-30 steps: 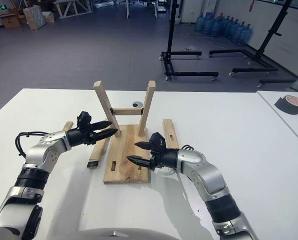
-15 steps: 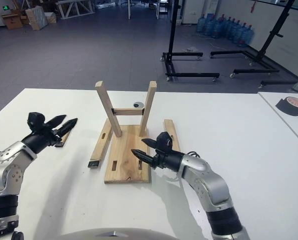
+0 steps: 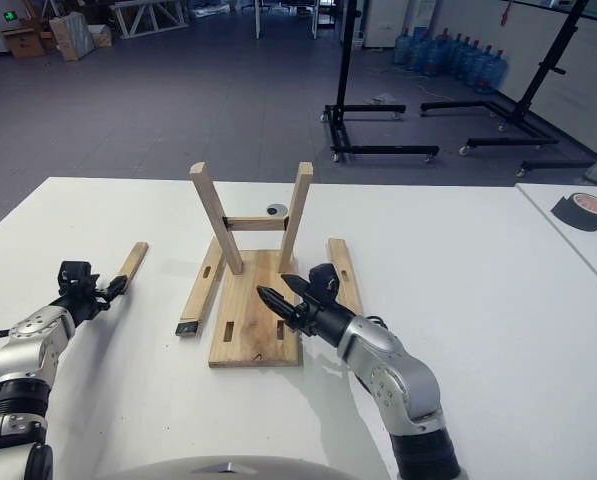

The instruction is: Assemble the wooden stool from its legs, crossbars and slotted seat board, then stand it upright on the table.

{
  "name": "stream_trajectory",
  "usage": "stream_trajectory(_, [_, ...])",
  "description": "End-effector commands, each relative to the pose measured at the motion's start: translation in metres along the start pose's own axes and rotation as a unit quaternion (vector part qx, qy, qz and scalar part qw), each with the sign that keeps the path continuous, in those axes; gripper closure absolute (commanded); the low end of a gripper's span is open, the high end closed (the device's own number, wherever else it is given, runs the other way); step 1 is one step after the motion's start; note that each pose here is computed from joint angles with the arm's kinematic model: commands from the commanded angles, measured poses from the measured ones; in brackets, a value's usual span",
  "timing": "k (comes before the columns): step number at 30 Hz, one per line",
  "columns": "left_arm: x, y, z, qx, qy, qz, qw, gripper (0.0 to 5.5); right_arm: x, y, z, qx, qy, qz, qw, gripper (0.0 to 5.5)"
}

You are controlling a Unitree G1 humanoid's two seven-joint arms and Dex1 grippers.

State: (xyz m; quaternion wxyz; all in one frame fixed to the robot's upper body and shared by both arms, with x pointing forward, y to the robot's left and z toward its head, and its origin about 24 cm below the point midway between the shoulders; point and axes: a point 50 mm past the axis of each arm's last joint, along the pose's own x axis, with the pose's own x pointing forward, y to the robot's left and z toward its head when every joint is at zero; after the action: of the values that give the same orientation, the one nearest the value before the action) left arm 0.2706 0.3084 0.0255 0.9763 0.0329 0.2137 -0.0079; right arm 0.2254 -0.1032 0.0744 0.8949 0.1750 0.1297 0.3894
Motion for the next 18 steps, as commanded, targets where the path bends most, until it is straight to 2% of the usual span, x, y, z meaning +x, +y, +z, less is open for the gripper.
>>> stream_trajectory(1, [0.001,-0.002,-0.001,-0.003,-0.011,-0.007,1.0,2.38,0.002,0.004,0.002,-0.012,0.007,0.013,1.0,2.1])
stream_trajectory(6, [0.001,-0.003,0.009,-0.003,-0.04,-0.003,0.999,2.38,0.002,0.007,-0.001,-0.015,0.012,0.017,1.0,2.1])
stream_trajectory(13, [0.006,-0.01,-0.009,0.003,0.017,-0.017,1.0,2.38,0.003,0.009,0.002,-0.013,0.013,0.024,1.0,2.1])
stream_trajectory(18, [0.007,-0.008,-0.024,0.002,0.058,0.015,0.998,2.38,-0.001,0.002,0.003,-0.021,0.022,0.027,0.999,2.1])
